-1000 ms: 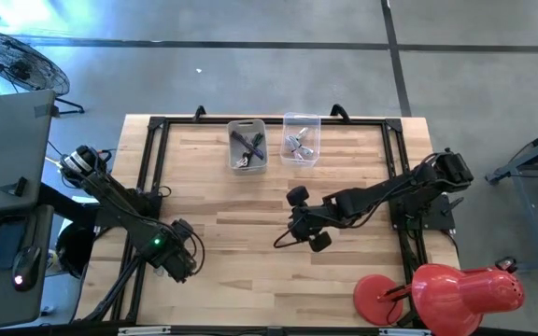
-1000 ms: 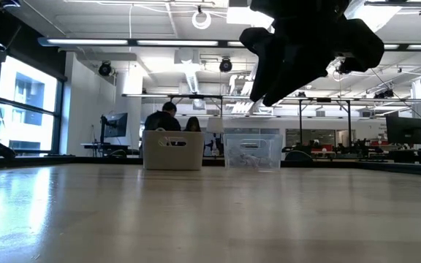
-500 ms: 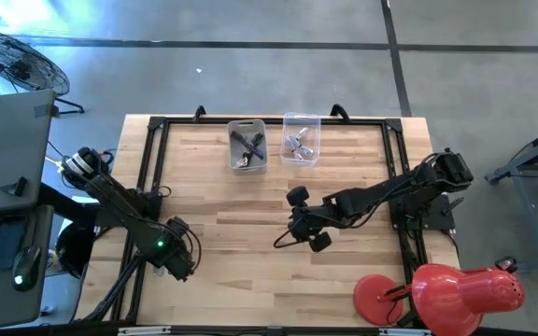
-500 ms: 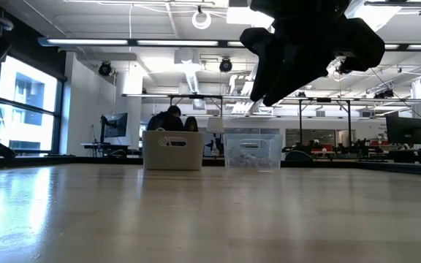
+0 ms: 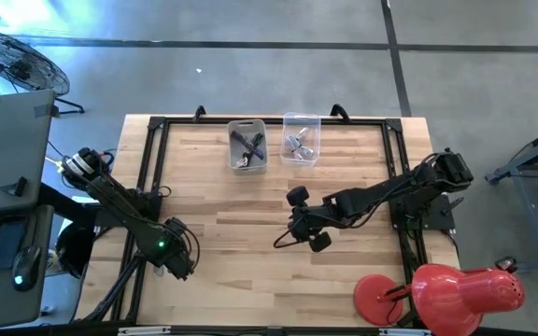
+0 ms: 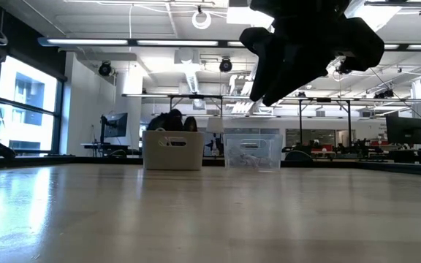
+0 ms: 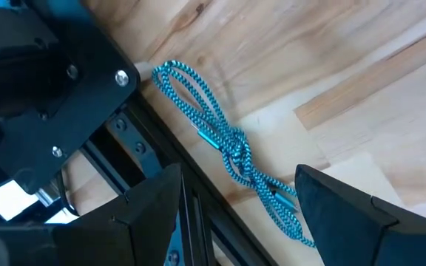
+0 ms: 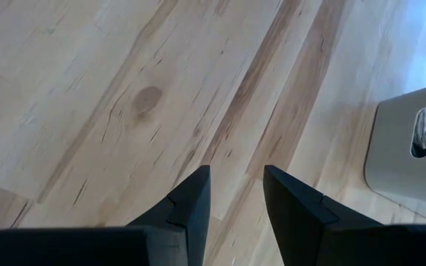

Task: Pick & Place USB Port
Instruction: Put the light blue charger cable into the grey bin

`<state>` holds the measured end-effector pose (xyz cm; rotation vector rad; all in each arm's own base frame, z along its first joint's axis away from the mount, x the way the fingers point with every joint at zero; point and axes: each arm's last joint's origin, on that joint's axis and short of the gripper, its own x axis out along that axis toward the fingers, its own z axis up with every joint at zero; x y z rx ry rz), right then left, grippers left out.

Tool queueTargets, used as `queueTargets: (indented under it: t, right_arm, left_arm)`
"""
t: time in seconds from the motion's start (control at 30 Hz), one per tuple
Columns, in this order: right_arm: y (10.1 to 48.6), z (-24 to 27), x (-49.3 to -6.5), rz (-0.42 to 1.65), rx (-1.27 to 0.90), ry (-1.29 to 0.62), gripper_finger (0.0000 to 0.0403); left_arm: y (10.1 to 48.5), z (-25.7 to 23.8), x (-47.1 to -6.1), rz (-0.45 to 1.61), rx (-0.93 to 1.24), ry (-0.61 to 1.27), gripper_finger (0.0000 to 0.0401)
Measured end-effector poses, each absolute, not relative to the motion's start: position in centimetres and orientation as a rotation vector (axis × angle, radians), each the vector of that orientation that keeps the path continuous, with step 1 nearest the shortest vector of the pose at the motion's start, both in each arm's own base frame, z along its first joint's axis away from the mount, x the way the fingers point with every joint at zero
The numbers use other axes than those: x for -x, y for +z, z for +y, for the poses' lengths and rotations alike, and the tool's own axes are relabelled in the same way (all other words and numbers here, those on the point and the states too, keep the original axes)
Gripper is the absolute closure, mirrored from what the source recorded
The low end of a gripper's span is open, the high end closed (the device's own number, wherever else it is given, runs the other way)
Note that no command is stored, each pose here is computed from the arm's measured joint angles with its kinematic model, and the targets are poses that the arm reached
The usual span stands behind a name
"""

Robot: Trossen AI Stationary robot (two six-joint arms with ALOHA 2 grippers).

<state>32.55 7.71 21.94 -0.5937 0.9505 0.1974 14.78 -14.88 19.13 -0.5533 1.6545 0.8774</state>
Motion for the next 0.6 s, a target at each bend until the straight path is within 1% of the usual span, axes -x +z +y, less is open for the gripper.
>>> queueTargets:
  t: [0.3,0.6]
  right_arm:
    - [21.9,7.7,-32.6,0.95,0.591,0.199,0.0284]
    - [21.9,7.8,-32.5,0.95,0.587,0.203,0.0284]
  left_arm:
    - [19.0,-14.9,-14.7,1.671,0.569,0.914,0.0141]
    - [17.9,-15.3,-15.0,1.707,0.546,0.96,0.0141]
